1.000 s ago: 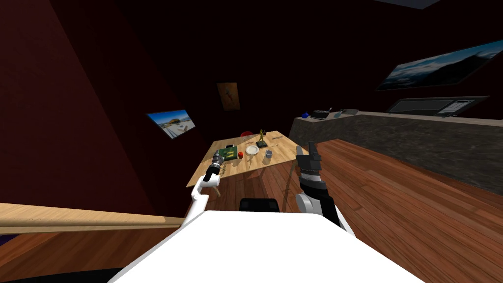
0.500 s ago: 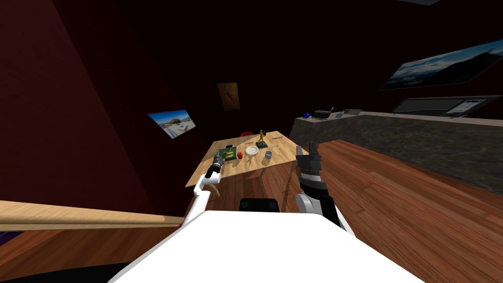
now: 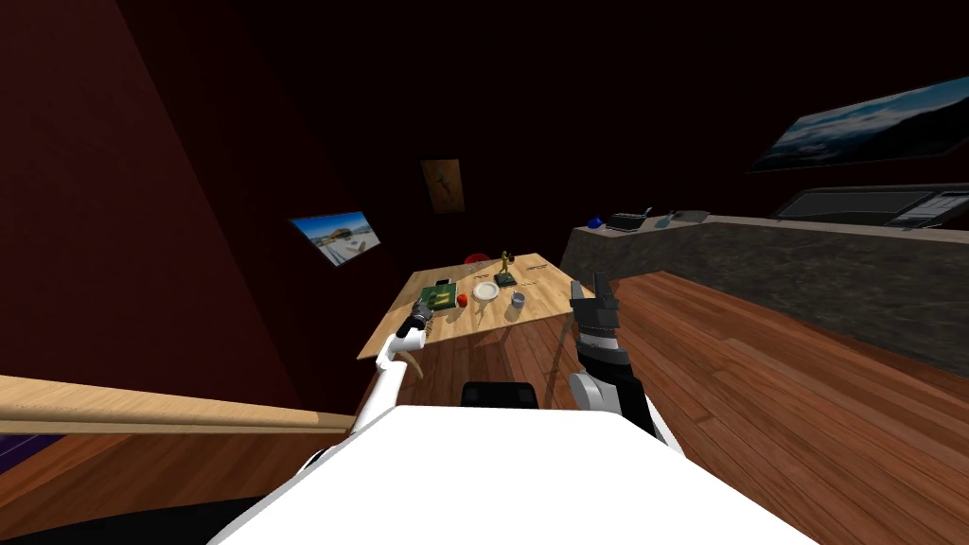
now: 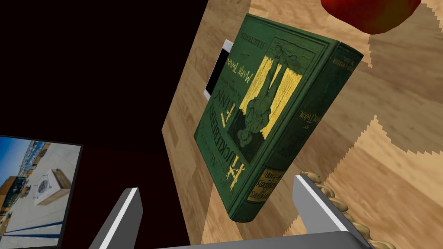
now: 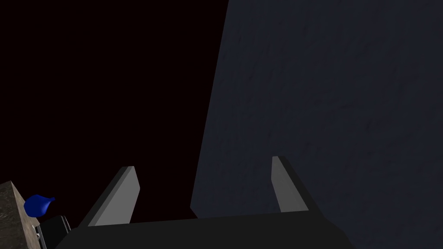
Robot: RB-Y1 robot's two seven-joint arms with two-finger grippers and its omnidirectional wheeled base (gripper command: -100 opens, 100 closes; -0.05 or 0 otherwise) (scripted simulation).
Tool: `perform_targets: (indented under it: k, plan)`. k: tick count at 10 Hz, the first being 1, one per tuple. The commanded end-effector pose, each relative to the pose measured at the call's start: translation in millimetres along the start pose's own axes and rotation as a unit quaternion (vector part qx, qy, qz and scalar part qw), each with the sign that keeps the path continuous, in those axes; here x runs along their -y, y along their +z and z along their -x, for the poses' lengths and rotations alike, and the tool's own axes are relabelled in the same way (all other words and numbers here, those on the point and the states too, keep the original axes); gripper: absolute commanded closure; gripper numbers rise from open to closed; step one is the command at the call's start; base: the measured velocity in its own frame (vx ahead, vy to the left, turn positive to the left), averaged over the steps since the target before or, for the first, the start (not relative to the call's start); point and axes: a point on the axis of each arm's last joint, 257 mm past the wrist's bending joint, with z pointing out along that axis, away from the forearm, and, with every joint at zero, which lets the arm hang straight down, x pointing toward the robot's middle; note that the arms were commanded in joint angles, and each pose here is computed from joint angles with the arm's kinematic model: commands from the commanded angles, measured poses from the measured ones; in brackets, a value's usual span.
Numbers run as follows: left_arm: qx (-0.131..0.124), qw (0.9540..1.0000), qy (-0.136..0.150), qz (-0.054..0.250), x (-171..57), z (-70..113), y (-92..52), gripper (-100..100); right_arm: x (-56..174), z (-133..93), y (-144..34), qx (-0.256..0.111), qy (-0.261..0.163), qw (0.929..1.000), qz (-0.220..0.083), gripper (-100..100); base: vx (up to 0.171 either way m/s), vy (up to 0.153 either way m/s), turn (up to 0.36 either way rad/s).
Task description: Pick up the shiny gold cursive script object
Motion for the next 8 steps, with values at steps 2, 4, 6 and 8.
perform_targets:
  k: [2,4,6,8]
  plan:
    - [0.024,0.9983,-0.04,0.034,-22,14.8,3.5,-100,0,0,0.0,0.0,0.0,1.0,0.0,0,0.062,-0.032,0.091]
    - [0.051,0.9916,-0.093,0.074,-48,28.8,8.7,-100,0,0,0.0,0.0,0.0,1.0,0.0,0,0.064,-0.022,0.114]
    - [0.066,0.9858,-0.12,0.097,-64,35.2,9.2,-100,0,0,0.0,0.0,0.0,1.0,0.0,0,0.082,-0.023,0.096]
    - [0.09,0.9717,-0.171,0.136,-91,43.5,8.6,-100,0,0,0.0,0.0,0.0,1.0,0.0,0,0.08,-0.017,0.144]
